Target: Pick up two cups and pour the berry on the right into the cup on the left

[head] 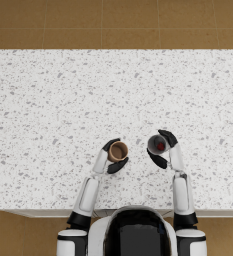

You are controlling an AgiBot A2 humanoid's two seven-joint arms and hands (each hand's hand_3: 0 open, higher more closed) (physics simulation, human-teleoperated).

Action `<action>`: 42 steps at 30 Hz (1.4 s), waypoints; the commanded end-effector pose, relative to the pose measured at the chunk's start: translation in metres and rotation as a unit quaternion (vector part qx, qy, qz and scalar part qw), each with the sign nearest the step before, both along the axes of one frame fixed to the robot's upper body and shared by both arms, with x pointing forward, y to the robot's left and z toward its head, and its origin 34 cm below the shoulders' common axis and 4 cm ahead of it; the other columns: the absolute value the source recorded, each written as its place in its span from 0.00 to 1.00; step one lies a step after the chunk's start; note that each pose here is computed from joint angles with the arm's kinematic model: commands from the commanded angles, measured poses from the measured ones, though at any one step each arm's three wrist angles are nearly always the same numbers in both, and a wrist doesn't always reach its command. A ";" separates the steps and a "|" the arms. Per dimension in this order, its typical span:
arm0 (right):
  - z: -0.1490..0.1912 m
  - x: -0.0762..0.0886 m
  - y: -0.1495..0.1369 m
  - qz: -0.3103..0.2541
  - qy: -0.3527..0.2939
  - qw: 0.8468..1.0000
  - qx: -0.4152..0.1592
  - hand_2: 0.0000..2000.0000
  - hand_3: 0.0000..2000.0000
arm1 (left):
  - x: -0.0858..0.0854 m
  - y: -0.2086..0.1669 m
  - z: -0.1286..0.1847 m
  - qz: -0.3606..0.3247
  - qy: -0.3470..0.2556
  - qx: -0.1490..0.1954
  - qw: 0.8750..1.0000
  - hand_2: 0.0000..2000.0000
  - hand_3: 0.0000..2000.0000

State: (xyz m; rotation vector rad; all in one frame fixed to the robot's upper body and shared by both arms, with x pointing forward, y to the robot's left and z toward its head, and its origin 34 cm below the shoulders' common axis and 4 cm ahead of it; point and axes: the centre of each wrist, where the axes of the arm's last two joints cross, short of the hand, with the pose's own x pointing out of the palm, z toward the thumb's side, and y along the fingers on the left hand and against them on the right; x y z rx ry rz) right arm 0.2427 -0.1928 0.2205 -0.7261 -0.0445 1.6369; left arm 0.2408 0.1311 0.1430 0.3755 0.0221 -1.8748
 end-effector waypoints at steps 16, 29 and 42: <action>0.051 -0.003 0.050 -0.046 -0.146 0.971 -0.185 1.00 0.64 | 0.010 -0.014 0.000 -0.010 0.004 -0.006 1.000 1.00 0.64; 0.055 -0.007 0.062 -0.137 -0.194 0.912 -0.334 1.00 0.64 | 0.009 -0.012 -0.005 0.003 -0.005 0.044 0.999 1.00 0.64; 0.063 -0.019 0.073 -0.235 -0.248 0.820 -0.459 1.00 0.64 | 0.019 -0.020 0.001 0.002 -0.010 0.036 0.999 1.00 0.64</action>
